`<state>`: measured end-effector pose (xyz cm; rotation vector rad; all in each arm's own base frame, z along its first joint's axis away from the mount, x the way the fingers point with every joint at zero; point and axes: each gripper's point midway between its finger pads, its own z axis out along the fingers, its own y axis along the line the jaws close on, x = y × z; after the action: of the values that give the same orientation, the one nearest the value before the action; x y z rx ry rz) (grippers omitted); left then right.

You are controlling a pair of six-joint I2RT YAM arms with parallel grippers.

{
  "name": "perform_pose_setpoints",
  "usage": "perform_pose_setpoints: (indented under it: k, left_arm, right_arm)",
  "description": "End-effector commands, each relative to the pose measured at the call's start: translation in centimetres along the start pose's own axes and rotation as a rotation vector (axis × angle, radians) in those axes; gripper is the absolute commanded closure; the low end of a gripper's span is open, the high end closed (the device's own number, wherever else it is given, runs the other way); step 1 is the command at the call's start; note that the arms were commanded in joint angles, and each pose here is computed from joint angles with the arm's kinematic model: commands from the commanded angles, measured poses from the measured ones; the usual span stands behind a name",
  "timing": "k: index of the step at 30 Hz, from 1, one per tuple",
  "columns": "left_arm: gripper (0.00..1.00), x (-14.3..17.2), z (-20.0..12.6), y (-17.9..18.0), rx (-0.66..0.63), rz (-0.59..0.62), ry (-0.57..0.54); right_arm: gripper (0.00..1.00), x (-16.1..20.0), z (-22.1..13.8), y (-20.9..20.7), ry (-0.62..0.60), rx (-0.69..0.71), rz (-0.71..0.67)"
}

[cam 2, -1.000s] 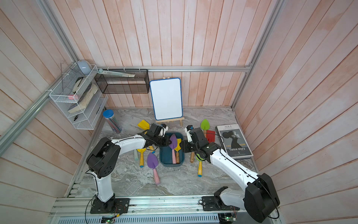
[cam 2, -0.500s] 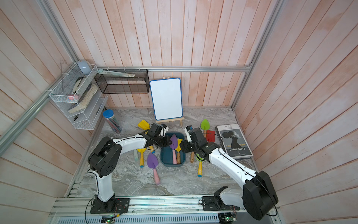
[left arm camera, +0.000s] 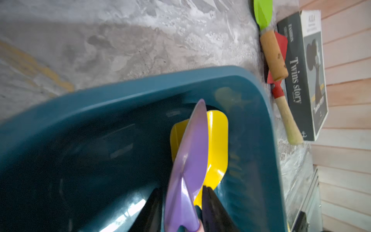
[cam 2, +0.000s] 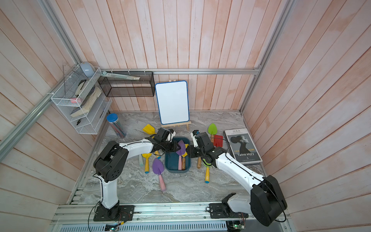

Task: Put the shovel into the storage box
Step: Place the shovel in the storage box.

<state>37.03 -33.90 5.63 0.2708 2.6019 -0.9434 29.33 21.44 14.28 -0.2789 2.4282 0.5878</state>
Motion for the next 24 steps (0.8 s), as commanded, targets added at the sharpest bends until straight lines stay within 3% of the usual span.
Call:
perform_pose_setpoints:
  k: [1, 24]
  left_arm:
    - [0.56, 1.1, 0.9, 1.3, -0.043, -0.016, 0.045]
    - [0.36, -0.3, 0.6, 1.6, -0.242, 0.005, 0.056]
  right_arm:
    - [0.47, 0.0, 0.2, -0.1, -0.003, 0.007, -0.011]
    - [0.47, -0.1, 0.2, -0.1, -0.003, 0.013, -0.015]
